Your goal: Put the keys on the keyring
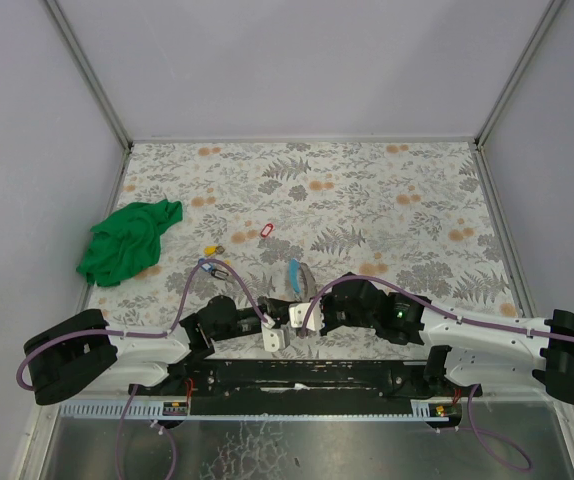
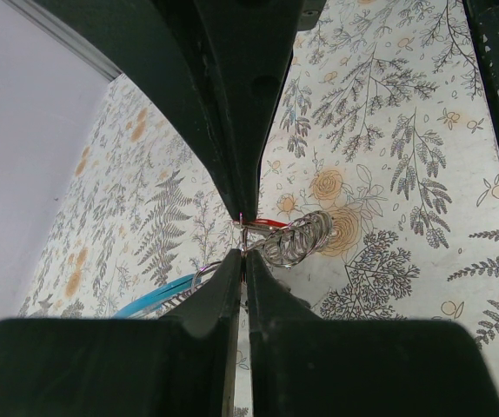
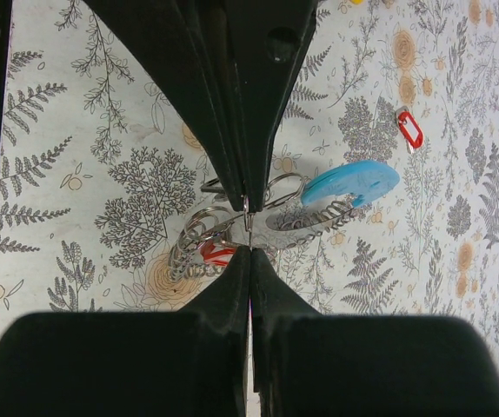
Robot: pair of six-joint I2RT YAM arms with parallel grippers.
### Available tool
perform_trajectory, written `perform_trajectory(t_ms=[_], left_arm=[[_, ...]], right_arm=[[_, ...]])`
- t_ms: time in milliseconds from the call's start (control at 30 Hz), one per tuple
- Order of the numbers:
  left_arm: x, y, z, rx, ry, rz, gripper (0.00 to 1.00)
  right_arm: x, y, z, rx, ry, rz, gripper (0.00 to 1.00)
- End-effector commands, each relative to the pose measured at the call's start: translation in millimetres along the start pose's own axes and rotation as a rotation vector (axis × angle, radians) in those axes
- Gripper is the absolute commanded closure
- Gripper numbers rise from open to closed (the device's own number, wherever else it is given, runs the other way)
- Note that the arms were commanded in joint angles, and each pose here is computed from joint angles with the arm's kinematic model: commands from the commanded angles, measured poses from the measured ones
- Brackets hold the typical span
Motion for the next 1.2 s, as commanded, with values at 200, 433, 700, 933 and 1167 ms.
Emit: perform_trajectory(t_ms=[200, 433, 700, 933, 1167], left_arm=[[8, 17, 6, -0.088, 0.031, 0.02, 1.0], [7, 18, 7, -0.088, 0.024, 0.018, 1.0], [6, 18, 8, -0.088, 0.012, 0.012, 1.0], [6, 18, 9, -0.093, 0.004, 0.008, 1.0], [5, 22, 10, -0.113, -0.002, 0.007, 1.0]], right_arm=[[-18, 19, -5, -0.093, -0.057, -0.001, 1.0], [-19, 21, -4, -0.101, -0.064, -0.001, 1.0], [-20, 24, -4, -0.121, -0.069, -0.006, 1.0], [-19, 28, -1, -0.152, -0.068, -0.012, 1.0], [-18, 32, 2, -0.173, -0.055, -0.016, 1.0]])
Point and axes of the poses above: each gripper's point midway between its finger pads, its own z axis out along the fingers, its own x axis along the line the jaws close on, y = z × x, the point moved 9 cm from there along -z, back along the fingers, and after that the axes turned 13 degrees about -z, right-handed, at the moved point
